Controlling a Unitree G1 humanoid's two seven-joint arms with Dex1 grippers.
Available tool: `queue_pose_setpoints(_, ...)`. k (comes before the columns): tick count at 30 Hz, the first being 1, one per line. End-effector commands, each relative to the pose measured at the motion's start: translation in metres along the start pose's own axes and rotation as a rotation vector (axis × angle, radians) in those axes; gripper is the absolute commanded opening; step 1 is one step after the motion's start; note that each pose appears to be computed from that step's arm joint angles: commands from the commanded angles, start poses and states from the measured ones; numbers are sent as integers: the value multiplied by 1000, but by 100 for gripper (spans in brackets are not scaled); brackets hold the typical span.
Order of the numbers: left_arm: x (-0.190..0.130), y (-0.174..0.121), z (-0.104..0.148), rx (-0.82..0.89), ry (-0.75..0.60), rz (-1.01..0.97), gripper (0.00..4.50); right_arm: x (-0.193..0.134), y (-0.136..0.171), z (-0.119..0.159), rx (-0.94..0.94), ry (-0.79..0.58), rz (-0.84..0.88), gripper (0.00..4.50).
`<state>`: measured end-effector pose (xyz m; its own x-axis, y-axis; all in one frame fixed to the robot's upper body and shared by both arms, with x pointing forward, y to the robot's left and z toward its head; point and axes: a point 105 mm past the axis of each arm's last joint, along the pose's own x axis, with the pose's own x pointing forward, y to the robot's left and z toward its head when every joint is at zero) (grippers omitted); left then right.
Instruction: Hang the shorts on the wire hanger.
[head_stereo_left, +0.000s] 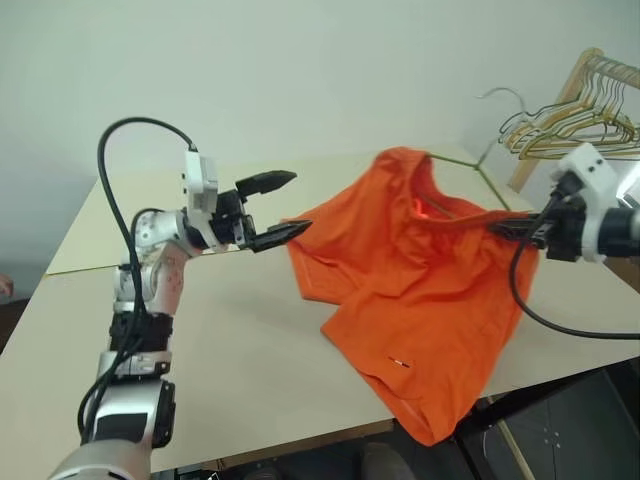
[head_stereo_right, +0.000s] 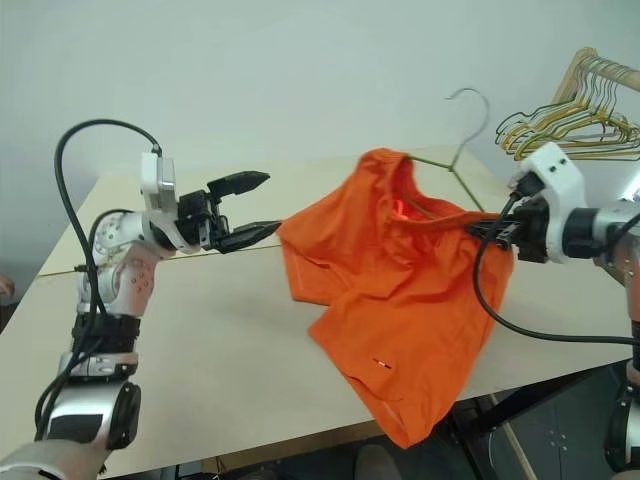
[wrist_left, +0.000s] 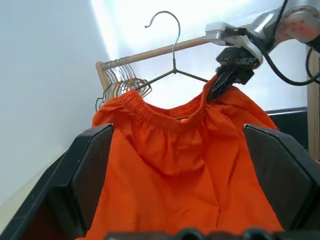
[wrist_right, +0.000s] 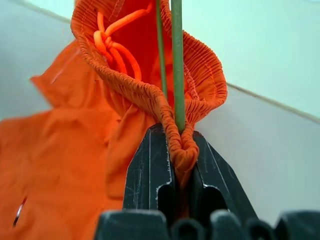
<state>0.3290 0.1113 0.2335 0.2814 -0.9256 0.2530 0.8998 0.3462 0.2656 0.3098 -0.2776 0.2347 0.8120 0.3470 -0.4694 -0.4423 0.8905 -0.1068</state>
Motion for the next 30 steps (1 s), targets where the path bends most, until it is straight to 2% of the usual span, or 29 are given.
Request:
queue_pose_setpoints(1,6,-12,12,21,-41,15,450,-31,-18,3,79,-36,-198,6)
queue_pose_setpoints(3,11,-17,10,36,-36,32,450,-42,-28,-7,130,0,-302,6)
queue_pose_setpoints(7,22,-23,22,14,-123,58,450,-60,-51,-18,193,43,-477,6)
queue_pose_setpoints(17,40,-42,26,-31,-236,38,450,-111,-134,-41,490,-35,-931,6)
queue_pose_setpoints(23,48,-49,17,-56,-229,50,450,-105,-159,-45,498,-61,-1118,6)
queue_pose_setpoints(27,50,-52,12,-48,-204,48,450,-90,-170,-43,586,-135,-1130,6)
queue_pose_setpoints(30,50,-53,13,-43,-200,46,450,-84,-179,-42,571,-140,-1169,6)
